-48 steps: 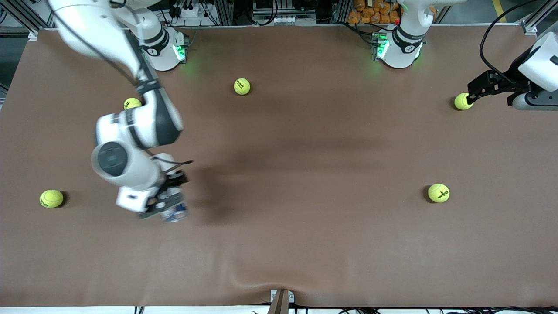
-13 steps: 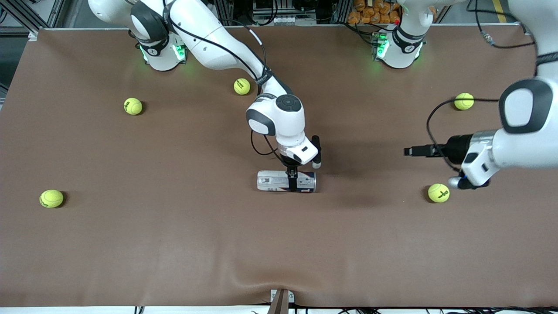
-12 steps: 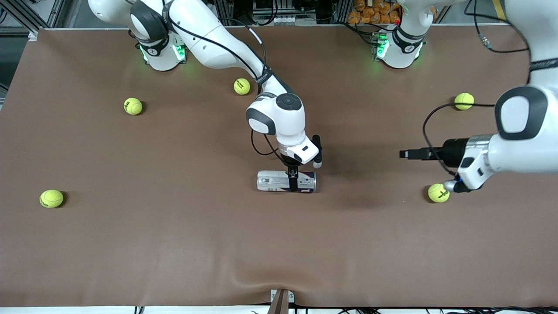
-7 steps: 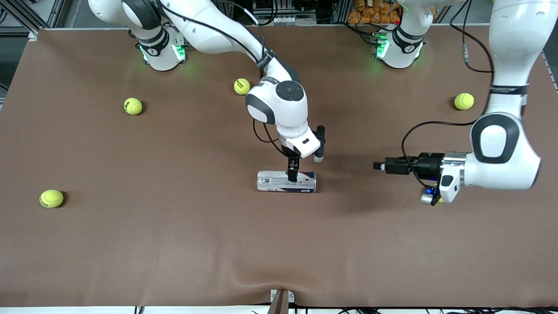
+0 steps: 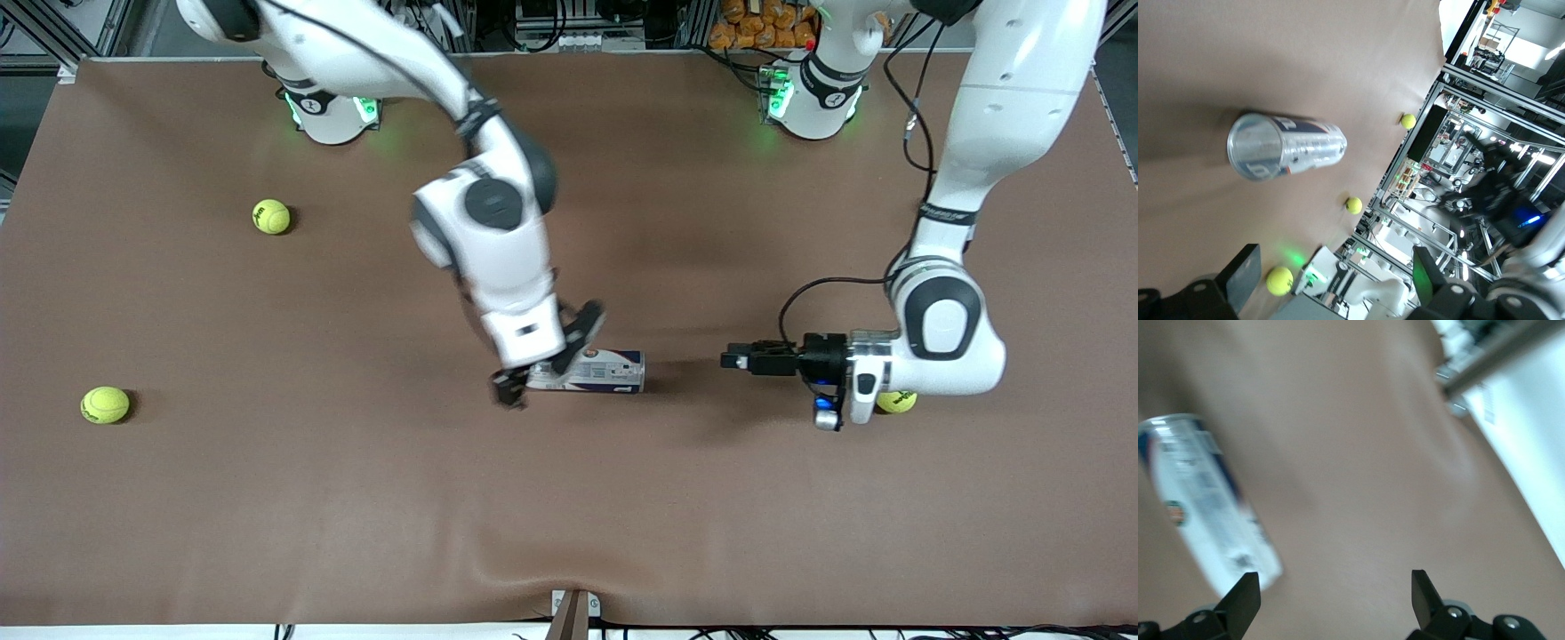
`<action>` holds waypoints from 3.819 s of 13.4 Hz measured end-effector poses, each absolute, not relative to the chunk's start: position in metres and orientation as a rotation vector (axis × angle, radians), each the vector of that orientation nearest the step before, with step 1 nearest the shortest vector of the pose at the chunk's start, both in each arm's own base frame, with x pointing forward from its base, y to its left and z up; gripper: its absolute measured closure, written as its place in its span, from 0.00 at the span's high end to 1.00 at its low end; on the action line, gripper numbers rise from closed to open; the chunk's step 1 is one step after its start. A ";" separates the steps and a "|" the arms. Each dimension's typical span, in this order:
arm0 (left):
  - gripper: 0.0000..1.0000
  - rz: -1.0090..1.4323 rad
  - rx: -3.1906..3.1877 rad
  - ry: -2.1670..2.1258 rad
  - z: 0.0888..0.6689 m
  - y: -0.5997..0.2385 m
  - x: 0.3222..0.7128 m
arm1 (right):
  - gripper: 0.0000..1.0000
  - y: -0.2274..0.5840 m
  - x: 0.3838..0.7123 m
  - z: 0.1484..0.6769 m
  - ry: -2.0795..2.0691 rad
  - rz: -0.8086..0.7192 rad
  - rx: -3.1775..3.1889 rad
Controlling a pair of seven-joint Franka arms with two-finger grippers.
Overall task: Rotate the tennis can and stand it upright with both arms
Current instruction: 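Lower the can onto the table while the left gripper reaches its lid end, then grasp the can's lid end with the left gripper while the right gripper withdraws, then lift and rotate the can upright with the left gripper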
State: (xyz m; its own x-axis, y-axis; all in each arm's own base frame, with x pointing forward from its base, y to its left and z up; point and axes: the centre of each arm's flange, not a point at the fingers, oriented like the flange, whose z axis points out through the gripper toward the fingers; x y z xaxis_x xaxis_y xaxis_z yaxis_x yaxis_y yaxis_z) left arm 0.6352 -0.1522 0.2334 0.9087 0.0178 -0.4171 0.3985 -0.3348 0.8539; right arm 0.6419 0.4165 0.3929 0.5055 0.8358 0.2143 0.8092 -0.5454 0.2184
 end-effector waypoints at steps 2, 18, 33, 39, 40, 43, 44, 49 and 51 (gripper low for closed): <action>1.00 -0.328 1.863 0.275 0.220 -0.167 0.636 | 1.00 0.355 0.671 0.410 1.308 0.460 2.752; 0.66 -0.175 1.797 0.219 0.120 -0.234 0.613 | 1.00 0.037 0.619 0.516 0.354 -0.040 3.124; 0.04 -0.098 1.843 0.195 0.162 -0.314 0.643 | 1.00 -0.050 0.537 0.624 -0.093 -0.199 3.160; 0.04 -0.101 2.051 0.228 0.255 -0.340 0.660 | 1.00 -0.064 0.524 0.638 -0.220 -0.190 3.156; 0.04 -0.099 2.117 0.222 0.270 -0.341 0.661 | 1.00 -0.065 0.523 0.639 -0.238 -0.198 3.155; 0.04 -0.087 2.351 0.216 0.318 -0.358 0.653 | 1.00 -0.066 0.518 0.644 -0.245 -0.239 3.156; 0.04 -0.062 2.427 0.194 0.335 -0.368 0.648 | 1.00 -0.065 0.518 0.649 -0.241 -0.224 3.157; 0.04 0.150 2.729 0.071 0.406 -0.432 0.601 | 1.00 -0.062 0.518 0.660 -0.232 -0.184 3.160; 0.04 0.207 2.774 0.020 0.415 -0.466 0.578 | 1.00 -0.062 0.519 0.660 -0.231 -0.167 3.162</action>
State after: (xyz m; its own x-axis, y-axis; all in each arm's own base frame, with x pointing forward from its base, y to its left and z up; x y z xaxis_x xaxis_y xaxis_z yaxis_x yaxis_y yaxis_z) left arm 0.5777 -0.4663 0.4151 0.9892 0.0398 0.1414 -0.0126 -0.9360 0.3517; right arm 0.5194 -0.0615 0.6605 0.9839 -0.1434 -0.1071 -0.1469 -0.9888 -0.0255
